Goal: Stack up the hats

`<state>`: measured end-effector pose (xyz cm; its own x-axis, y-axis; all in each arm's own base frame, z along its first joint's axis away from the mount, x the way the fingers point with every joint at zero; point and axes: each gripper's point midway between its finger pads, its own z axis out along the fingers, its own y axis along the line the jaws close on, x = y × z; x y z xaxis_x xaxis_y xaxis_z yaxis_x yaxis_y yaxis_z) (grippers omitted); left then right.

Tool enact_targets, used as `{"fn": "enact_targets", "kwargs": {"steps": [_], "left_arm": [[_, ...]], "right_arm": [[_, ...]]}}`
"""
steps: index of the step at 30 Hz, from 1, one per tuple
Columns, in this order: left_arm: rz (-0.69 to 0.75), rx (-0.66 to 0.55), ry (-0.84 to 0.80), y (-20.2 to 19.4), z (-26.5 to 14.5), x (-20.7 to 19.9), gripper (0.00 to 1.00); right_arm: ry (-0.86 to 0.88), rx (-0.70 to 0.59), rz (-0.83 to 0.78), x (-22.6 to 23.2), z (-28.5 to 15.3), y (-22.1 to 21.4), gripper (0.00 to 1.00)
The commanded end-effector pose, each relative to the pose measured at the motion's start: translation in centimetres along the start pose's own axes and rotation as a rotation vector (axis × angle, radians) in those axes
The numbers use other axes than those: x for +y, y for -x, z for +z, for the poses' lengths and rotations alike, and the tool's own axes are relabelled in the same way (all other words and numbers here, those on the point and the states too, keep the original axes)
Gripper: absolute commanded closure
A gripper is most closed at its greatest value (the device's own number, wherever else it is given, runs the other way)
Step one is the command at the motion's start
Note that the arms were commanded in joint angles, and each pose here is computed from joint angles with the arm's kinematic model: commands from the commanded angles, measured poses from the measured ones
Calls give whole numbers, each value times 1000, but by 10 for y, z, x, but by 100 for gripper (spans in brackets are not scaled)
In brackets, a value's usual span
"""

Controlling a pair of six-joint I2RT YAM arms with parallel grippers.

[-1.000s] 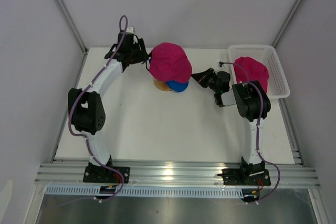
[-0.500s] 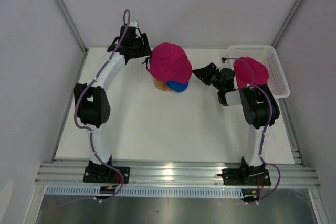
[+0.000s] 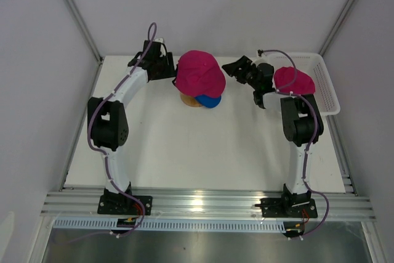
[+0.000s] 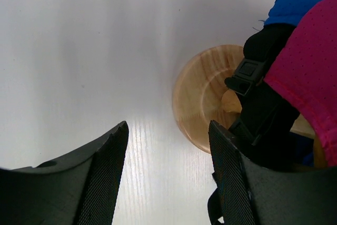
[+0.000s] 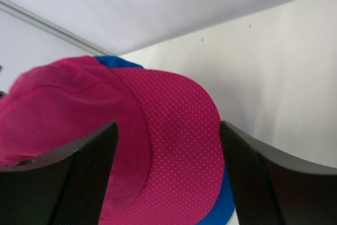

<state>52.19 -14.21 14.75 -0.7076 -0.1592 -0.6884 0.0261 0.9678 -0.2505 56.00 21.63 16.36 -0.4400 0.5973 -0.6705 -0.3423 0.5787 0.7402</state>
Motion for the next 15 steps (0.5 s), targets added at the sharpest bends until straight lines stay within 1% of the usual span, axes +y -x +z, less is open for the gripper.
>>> {"fn": "enact_targets", "kwargs": {"steps": [1,6,9,11,15], "left_arm": [[33,-103,-12,30,-36,-5,34],[43,-79,-83,18,-33,-14,36],[36,-73,-94,15,-34,-15,37],[30,-75,-68,12,-39,-10,36],[18,-96,-82,12,-54,-2,33]], "right_arm": [[2,39,-28,-3,8,-20,19],[-10,62,-33,-9,15,-28,18],[-18,68,-28,-13,16,-31,18],[-23,71,-30,-15,15,-31,18],[-31,73,-19,-16,12,-33,18]]}}
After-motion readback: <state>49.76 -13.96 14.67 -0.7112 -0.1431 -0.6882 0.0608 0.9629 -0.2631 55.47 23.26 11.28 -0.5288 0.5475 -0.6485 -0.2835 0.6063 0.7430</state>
